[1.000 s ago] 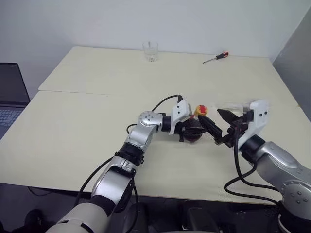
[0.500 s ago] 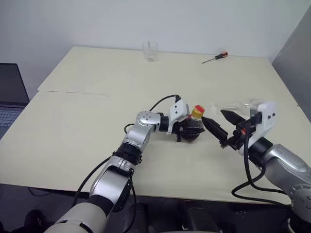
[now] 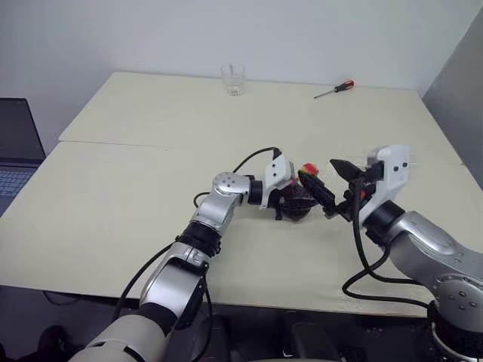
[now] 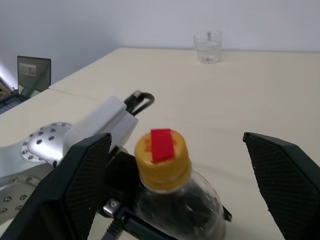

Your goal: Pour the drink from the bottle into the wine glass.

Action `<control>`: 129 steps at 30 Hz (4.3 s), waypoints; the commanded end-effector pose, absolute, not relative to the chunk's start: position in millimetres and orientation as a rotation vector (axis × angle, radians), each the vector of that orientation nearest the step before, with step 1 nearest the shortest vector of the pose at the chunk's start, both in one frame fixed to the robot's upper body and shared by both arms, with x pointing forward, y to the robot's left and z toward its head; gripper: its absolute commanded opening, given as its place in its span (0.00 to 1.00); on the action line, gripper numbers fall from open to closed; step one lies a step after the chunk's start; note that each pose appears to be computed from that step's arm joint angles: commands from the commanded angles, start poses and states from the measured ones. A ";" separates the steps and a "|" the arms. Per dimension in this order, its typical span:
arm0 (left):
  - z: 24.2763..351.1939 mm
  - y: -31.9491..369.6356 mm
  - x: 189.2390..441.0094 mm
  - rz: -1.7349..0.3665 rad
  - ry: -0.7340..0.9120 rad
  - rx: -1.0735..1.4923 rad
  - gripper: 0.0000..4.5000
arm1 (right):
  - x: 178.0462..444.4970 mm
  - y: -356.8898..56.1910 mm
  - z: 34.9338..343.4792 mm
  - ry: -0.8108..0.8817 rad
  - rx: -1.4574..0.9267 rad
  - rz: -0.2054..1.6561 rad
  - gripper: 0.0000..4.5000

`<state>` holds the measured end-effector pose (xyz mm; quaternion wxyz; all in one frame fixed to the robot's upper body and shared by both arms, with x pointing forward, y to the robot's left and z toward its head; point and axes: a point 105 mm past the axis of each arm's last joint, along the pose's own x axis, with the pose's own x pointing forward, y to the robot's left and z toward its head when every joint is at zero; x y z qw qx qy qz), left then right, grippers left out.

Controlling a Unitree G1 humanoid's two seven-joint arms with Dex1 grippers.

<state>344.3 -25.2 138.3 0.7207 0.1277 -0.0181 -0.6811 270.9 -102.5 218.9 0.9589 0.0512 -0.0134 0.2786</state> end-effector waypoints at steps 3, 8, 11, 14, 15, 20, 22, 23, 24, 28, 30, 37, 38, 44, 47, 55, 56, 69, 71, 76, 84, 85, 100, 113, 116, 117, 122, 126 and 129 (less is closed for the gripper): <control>155.0 -29.2 342.2 -1.512 -0.117 0.279 0.28 | 279.2 -101.1 229.7 -0.070 0.106 0.542 1.00; 154.7 -28.9 341.6 -1.513 -0.118 0.278 0.28 | 283.7 -101.2 226.3 -0.061 0.100 0.528 1.00; 154.6 -28.6 341.6 -1.513 -0.118 0.278 0.28 | 285.7 -101.5 225.2 -0.056 0.094 0.519 1.00; 154.9 -28.7 341.8 -1.513 -0.120 0.277 0.28 | 288.6 -102.7 225.9 -0.055 0.084 0.506 1.00; 155.0 -28.8 341.9 -1.512 -0.121 0.277 0.28 | 289.4 -103.1 226.1 -0.054 0.081 0.502 1.00; 155.7 -29.3 342.5 -1.509 -0.123 0.275 0.28 | 291.8 -104.9 224.9 -0.044 0.072 0.480 1.00; 155.8 -29.5 342.9 -1.507 -0.123 0.275 0.28 | 290.9 -105.1 222.8 -0.035 0.070 0.475 1.00; 156.0 -29.8 343.1 -1.506 -0.123 0.274 0.28 | 290.5 -105.3 222.3 -0.033 0.070 0.474 1.00; 156.1 -30.0 343.2 -1.505 -0.123 0.274 0.28 | 290.1 -105.6 221.7 -0.031 0.071 0.473 1.00; 155.8 -30.4 343.5 -1.504 -0.123 0.273 0.28 | 288.8 -109.6 219.1 -0.023 0.075 0.458 1.00; 155.8 -30.4 343.5 -1.503 -0.123 0.272 0.28 | 287.5 -113.1 217.0 -0.018 0.078 0.449 1.00; 156.6 -30.9 344.5 -1.498 -0.126 0.275 0.28 | 281.3 -133.7 211.1 -0.022 0.117 0.419 1.00; 156.7 -31.0 344.6 -1.497 -0.126 0.275 0.28 | 281.1 -136.2 210.6 -0.020 0.117 0.415 1.00; 157.0 -31.0 344.9 -1.497 -0.126 0.276 0.28 | 272.7 -142.6 206.1 -0.004 0.115 0.433 1.00; 157.0 -30.4 345.5 -1.496 -0.126 0.278 0.28 | 266.7 -142.7 203.3 0.014 0.103 0.459 1.00; 156.7 -29.3 346.1 -1.497 -0.125 0.280 0.28 | 250.2 -131.8 205.9 0.025 0.080 0.581 1.00; 156.6 -28.9 346.2 -1.496 -0.125 0.280 0.28 | 249.1 -129.6 207.2 0.021 0.081 0.594 1.00; 155.7 -29.9 346.0 -1.499 -0.123 0.280 0.28 | 266.0 -108.2 218.4 -0.014 0.084 0.606 1.00; 155.5 -29.9 346.1 -1.499 -0.123 0.279 0.28 | 268.4 -104.2 218.2 -0.014 0.087 0.611 1.00; 155.1 -29.8 345.9 -1.500 -0.122 0.280 0.28 | 275.5 -100.5 217.7 -0.016 0.067 0.596 1.00; 155.5 -30.3 344.7 -1.503 -0.124 0.279 0.28 | 287.1 -101.4 222.2 -0.039 0.071 0.561 1.00; 155.9 -30.3 344.6 -1.503 -0.125 0.279 0.28 | 289.0 -101.7 222.6 -0.040 0.071 0.556 1.00; 156.5 -29.5 345.4 -1.495 -0.126 0.282 0.28 | 296.3 -109.8 219.7 -0.037 0.077 0.516 1.00; 156.5 -28.9 346.1 -1.493 -0.124 0.290 0.28 | 287.1 -113.1 219.3 -0.039 0.070 0.538 1.00; 155.4 -29.1 345.6 -1.497 -0.121 0.290 0.28 | 284.5 -114.4 219.8 -0.041 0.072 0.541 1.00; 155.4 -29.1 345.4 -1.497 -0.120 0.290 0.28 | 283.9 -114.6 220.0 -0.041 0.073 0.542 1.00; 154.9 -29.5 345.2 -1.499 -0.119 0.289 0.28 | 281.0 -117.0 219.1 -0.038 0.076 0.538 1.00; 154.5 -29.4 345.0 -1.501 -0.118 0.289 0.28 | 278.9 -118.9 217.2 -0.032 0.075 0.533 1.00; 154.1 -29.3 345.0 -1.501 -0.116 0.289 0.28 | 276.6 -119.3 215.6 -0.025 0.073 0.537 1.00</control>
